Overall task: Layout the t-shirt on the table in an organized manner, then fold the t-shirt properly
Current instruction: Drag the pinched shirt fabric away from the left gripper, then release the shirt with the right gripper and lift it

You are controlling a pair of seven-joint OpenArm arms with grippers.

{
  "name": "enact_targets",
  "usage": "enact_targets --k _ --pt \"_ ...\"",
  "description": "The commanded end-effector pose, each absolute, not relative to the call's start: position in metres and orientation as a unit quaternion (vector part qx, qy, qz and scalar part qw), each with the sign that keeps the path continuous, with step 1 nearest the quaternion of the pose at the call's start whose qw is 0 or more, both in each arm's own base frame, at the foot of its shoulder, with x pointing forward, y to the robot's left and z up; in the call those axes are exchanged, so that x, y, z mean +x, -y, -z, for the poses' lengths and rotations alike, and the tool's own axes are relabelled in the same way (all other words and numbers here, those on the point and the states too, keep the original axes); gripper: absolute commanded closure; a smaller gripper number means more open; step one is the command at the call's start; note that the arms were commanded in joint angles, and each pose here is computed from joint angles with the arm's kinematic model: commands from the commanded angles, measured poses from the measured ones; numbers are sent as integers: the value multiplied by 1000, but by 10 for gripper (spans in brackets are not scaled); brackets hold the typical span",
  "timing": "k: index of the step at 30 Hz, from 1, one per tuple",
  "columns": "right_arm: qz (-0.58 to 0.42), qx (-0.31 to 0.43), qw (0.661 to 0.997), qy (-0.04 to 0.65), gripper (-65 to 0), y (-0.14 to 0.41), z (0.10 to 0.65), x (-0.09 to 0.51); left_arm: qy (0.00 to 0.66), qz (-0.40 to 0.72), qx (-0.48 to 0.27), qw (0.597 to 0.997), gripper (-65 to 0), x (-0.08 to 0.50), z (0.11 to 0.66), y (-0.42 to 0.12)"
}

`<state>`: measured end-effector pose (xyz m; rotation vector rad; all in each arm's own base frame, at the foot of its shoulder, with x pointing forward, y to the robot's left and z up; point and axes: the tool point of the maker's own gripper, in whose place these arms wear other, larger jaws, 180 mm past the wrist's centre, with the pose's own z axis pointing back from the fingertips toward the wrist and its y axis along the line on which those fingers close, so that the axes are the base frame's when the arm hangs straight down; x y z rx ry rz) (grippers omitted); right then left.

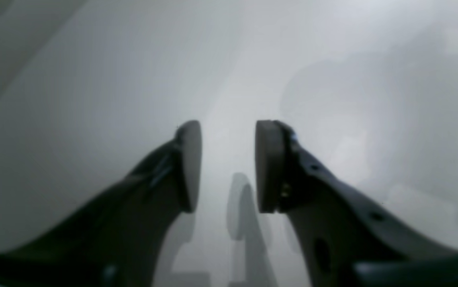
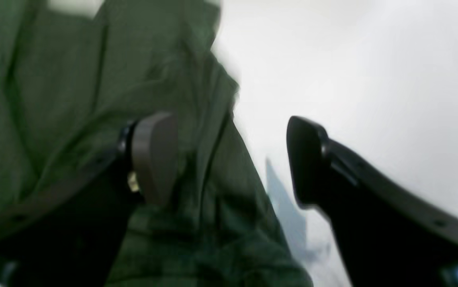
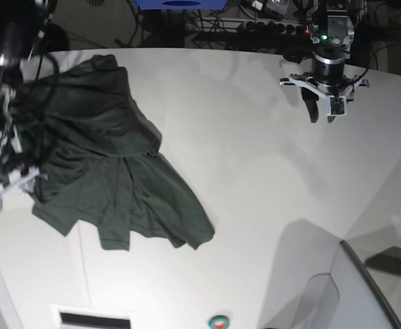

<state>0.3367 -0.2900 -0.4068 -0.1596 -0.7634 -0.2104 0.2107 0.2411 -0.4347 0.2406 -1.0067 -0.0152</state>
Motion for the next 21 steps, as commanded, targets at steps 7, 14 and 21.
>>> enact_targets --k 7,14,21 --pt "134 -60 929 339 -405 314 429 381 498 11 123 858 -26 210 422 -246" --pt "138 -63 930 334 -372 322 445 376 494 10 123 860 -3 209 425 -246" --pt "140 -63 929 336 -27 323 445 376 495 9 122 860 -3 209 425 -245"
